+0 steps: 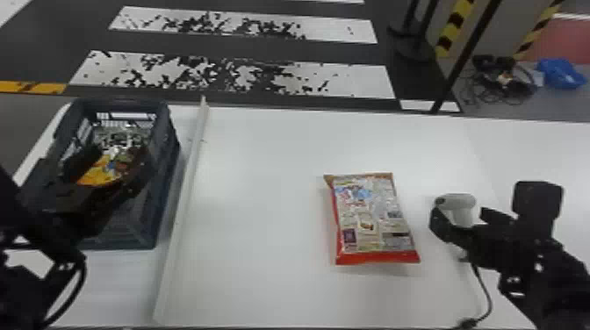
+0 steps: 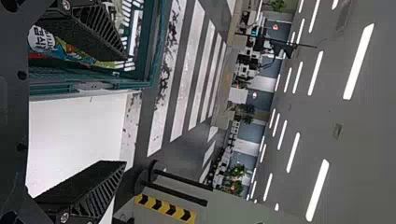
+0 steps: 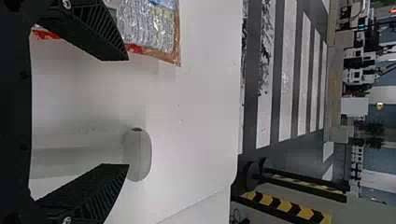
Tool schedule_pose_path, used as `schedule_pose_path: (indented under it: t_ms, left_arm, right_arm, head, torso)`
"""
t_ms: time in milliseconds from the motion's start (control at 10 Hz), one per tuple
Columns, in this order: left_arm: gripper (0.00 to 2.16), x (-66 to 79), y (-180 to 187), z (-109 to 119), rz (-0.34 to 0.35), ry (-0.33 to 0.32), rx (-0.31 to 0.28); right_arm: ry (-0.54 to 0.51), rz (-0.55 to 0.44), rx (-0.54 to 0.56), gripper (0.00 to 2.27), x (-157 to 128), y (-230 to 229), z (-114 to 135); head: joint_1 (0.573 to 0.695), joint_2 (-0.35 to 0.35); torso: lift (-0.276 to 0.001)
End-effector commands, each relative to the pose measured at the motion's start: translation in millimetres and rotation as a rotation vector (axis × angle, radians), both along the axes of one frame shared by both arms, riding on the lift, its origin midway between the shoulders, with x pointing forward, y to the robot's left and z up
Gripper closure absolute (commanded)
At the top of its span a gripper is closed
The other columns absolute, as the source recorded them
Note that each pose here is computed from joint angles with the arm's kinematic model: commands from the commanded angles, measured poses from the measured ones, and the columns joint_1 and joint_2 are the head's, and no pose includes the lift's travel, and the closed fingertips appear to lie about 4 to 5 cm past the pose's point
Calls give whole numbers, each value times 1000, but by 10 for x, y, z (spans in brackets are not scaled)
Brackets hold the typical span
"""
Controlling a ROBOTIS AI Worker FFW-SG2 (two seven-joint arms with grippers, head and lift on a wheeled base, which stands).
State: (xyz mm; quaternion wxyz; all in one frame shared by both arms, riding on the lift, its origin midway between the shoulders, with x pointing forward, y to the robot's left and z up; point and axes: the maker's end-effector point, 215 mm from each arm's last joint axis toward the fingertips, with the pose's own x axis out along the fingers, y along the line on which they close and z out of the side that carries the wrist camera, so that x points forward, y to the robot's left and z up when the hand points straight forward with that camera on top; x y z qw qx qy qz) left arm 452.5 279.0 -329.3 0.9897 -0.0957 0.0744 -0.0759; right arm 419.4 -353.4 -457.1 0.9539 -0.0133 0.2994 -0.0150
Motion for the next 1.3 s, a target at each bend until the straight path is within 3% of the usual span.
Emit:
schedule_pose_path:
  t_ms: [0, 500, 700, 800, 900, 1200]
  left_arm:
    - [83, -1, -3, -1, 1, 0, -3]
    - [83, -16, 9, -4, 2, 1, -1]
    - [83, -16, 2, -13, 1, 3, -2]
    - [83, -11, 2, -6, 1, 1, -2]
    - [83, -11, 2, -6, 1, 1, -2]
    - [83, -6, 2, 1, 1, 0, -2]
  right_arm:
    - [44, -24, 0, 53, -5, -214, -197]
    - [151, -39, 23, 130, 86, -481, -636]
    - [203, -53, 0, 1082, 62, -580, -742]
    - [234, -60, 9, 1976, 20, -585, -798]
    - [232, -67, 6, 2256, 24, -592, -785]
    - [180, -57, 3, 2256, 59, -513, -580]
  head:
    - [695, -91]
    - [695, -144]
    - [695, -153]
    - [695, -159]
    - [695, -166]
    - [695, -169]
  torso:
    - [-95]
    - [-95]
    - [-95]
    - [-95]
    - [-95]
    - [-95]
